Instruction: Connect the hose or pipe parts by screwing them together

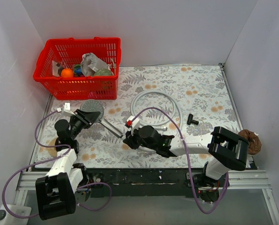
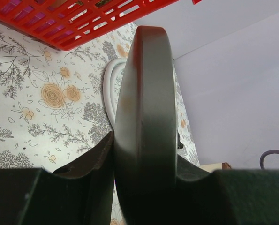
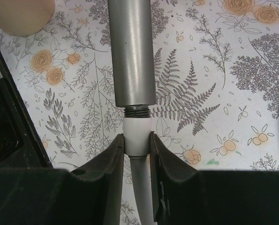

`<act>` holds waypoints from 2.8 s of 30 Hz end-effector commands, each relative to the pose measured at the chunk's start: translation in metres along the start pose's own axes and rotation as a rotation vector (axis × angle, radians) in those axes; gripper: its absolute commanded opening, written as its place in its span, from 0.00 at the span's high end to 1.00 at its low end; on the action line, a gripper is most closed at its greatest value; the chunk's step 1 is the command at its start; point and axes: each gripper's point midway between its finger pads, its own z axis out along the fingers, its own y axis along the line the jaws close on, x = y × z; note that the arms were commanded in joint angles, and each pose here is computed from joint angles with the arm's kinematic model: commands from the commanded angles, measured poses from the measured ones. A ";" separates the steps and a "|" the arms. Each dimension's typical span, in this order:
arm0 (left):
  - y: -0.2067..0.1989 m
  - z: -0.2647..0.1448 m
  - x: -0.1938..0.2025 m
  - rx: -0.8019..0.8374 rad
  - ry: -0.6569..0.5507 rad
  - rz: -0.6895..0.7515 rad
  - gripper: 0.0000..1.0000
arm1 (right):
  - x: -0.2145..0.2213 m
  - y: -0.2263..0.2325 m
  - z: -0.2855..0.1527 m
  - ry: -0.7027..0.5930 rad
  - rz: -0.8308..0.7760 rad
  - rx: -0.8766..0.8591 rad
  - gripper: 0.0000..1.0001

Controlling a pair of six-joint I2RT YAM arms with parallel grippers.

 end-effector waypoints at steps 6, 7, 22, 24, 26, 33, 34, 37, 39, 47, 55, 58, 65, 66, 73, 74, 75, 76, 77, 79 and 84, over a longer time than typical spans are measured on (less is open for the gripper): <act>-0.033 -0.016 0.032 0.171 0.139 -0.056 1.00 | -0.111 0.029 -0.004 -0.381 0.075 -0.111 0.99; -0.033 -0.017 0.033 0.172 0.142 -0.064 1.00 | -0.107 0.028 -0.005 -0.384 0.085 -0.119 0.99; -0.038 -0.020 0.041 0.186 0.193 -0.139 1.00 | -0.127 0.035 -0.037 -0.613 0.143 -0.290 0.99; -0.040 -0.020 0.042 0.193 0.199 -0.138 1.00 | -0.128 0.039 -0.044 -0.643 0.174 -0.349 0.99; -0.041 -0.021 0.044 0.199 0.212 -0.142 1.00 | -0.130 0.040 -0.048 -0.661 0.189 -0.416 0.99; -0.044 -0.022 0.049 0.217 0.237 -0.148 1.00 | -0.134 0.037 -0.060 -0.674 0.355 -0.660 0.99; -0.044 -0.021 0.048 0.219 0.238 -0.146 1.00 | -0.134 0.034 -0.060 -0.674 0.376 -0.668 0.99; -0.044 -0.022 0.049 0.220 0.239 -0.145 1.00 | -0.135 0.034 -0.060 -0.683 0.377 -0.686 0.99; -0.043 -0.022 0.049 0.218 0.237 -0.145 1.00 | -0.134 0.035 -0.059 -0.677 0.393 -0.699 0.99; -0.039 -0.019 0.042 0.188 0.180 -0.116 1.00 | -0.114 0.027 -0.047 -0.595 0.414 -0.629 0.66; -0.030 -0.017 0.032 0.152 0.128 -0.111 1.00 | -0.095 0.009 -0.037 -0.502 0.336 -0.463 0.12; -0.026 -0.017 0.027 0.136 0.104 -0.099 1.00 | -0.094 0.003 -0.038 -0.477 0.291 -0.406 0.08; -0.017 -0.016 0.022 0.093 0.065 -0.056 1.00 | -0.091 -0.008 -0.038 -0.351 0.108 -0.281 0.05; -0.016 -0.015 0.020 0.087 0.054 -0.053 1.00 | -0.086 -0.008 -0.037 -0.302 0.059 -0.258 0.05; -0.012 -0.014 0.020 0.072 0.050 -0.053 1.00 | -0.053 -0.014 -0.039 0.062 -0.267 0.004 0.03; -0.012 -0.014 0.020 0.072 0.050 -0.052 1.00 | -0.040 -0.010 -0.044 0.126 -0.294 0.011 0.03; -0.012 -0.014 0.020 0.072 0.050 -0.053 1.00 | -0.048 -0.008 -0.044 0.129 -0.306 0.029 0.03; -0.011 -0.014 0.020 0.069 0.048 -0.054 1.00 | -0.041 -0.012 -0.045 0.168 -0.319 0.062 0.03; -0.011 -0.014 0.020 0.069 0.048 -0.054 1.00 | -0.032 -0.007 -0.049 0.218 -0.339 0.063 0.03; -0.012 -0.014 0.019 0.072 0.048 -0.052 1.00 | -0.031 -0.005 -0.048 0.245 -0.349 0.097 0.03; -0.012 -0.014 0.019 0.072 0.048 -0.054 1.00 | -0.019 0.009 -0.048 0.299 -0.381 0.104 0.08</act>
